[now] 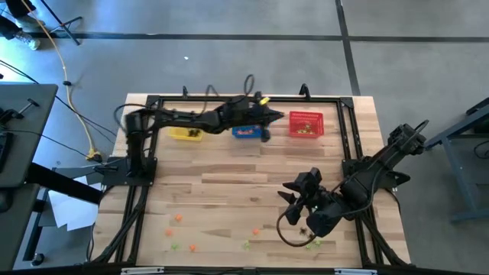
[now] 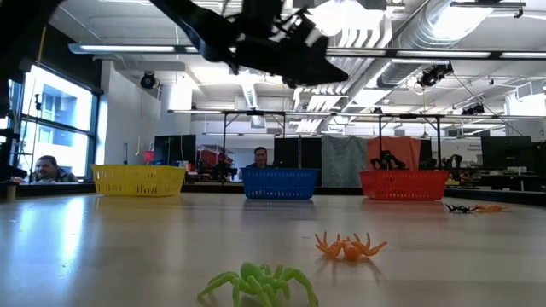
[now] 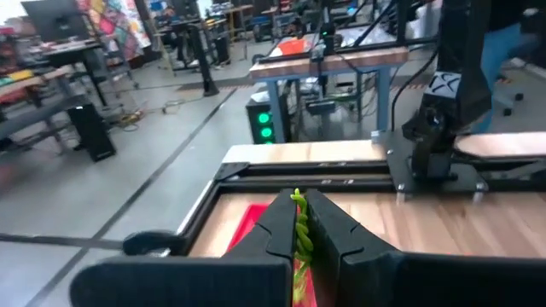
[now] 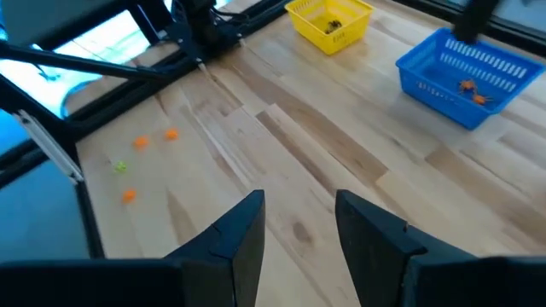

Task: Sort Halloween decoration
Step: Put the green spider toy into the red basket

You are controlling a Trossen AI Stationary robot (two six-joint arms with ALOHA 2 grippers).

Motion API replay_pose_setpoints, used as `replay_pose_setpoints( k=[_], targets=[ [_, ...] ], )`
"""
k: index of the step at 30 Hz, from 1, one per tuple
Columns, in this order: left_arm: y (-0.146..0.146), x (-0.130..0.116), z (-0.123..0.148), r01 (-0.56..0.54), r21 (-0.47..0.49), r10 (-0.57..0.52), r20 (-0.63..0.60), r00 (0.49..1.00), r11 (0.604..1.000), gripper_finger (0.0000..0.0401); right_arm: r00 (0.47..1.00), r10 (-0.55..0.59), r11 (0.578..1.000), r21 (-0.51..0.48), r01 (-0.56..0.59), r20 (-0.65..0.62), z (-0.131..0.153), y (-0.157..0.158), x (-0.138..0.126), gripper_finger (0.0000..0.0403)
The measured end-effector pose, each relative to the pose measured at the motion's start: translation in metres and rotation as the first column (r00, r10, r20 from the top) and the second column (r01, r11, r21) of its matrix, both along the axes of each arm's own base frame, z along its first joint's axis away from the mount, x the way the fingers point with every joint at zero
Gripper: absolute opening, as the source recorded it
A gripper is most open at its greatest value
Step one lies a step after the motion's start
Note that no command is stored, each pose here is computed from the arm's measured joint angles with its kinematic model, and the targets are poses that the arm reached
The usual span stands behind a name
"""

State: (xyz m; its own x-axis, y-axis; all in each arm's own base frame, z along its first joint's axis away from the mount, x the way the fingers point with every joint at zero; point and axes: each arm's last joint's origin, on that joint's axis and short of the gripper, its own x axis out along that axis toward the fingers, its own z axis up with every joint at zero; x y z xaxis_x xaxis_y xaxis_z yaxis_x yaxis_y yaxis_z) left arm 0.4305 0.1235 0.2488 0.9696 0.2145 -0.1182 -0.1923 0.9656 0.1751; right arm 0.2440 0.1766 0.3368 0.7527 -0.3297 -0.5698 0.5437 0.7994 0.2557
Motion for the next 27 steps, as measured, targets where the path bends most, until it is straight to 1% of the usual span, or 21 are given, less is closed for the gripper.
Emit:
replay_pose_setpoints(
  k=[4,7,11,14,16,19,21,23,27],
  targets=[
    [0.010,0.034,-0.018,0.040,-0.055,-0.039,0.006,0.999,0.998,0.0000,1.000,-0.009,1.000,-0.023,0.009,-0.028,-0.002,-0.004,-0.001,0.0142],
    [0.016,0.056,-0.030,0.069,-0.069,-0.068,0.017,0.998,0.995,0.0000,0.999,-0.015,1.000,-0.023,0.014,-0.029,-0.002,-0.005,0.000,0.0142],
    [0.023,0.080,-0.044,0.068,-0.102,-0.064,0.042,0.997,0.992,0.0000,0.999,-0.010,1.000,-0.014,0.009,-0.036,-0.002,-0.005,0.001,0.0142],
    [0.028,0.091,-0.054,0.058,-0.104,-0.053,0.045,0.998,0.993,0.0000,0.999,-0.009,1.000,-0.013,0.008,-0.037,-0.002,-0.005,0.001,0.0142],
    [0.032,0.097,-0.062,0.039,-0.110,-0.035,0.036,0.999,0.993,0.0000,0.999,-0.009,1.000,-0.013,0.008,-0.036,-0.002,-0.005,0.001,0.0142],
    [0.040,0.103,-0.080,-0.010,-0.157,0.014,0.024,1.000,0.988,0.0000,0.999,-0.009,1.000,-0.013,0.008,-0.036,-0.002,-0.005,0.001,0.0142],
    [0.045,0.103,-0.093,-0.058,-0.194,0.061,0.007,0.998,0.979,0.0000,0.999,-0.009,1.000,-0.013,0.009,-0.036,-0.002,-0.005,0.001,0.0142],
    [0.051,0.103,-0.103,-0.115,-0.210,0.114,-0.014,0.993,0.971,0.0000,0.999,-0.009,1.000,-0.013,0.009,-0.036,-0.002,-0.005,0.001,0.0142],
    [0.059,0.100,-0.115,-0.161,-0.234,0.157,-0.038,0.987,0.959,0.0000,0.999,-0.009,1.000,-0.012,0.008,-0.036,-0.002,-0.005,0.001,0.0142]
  ],
)
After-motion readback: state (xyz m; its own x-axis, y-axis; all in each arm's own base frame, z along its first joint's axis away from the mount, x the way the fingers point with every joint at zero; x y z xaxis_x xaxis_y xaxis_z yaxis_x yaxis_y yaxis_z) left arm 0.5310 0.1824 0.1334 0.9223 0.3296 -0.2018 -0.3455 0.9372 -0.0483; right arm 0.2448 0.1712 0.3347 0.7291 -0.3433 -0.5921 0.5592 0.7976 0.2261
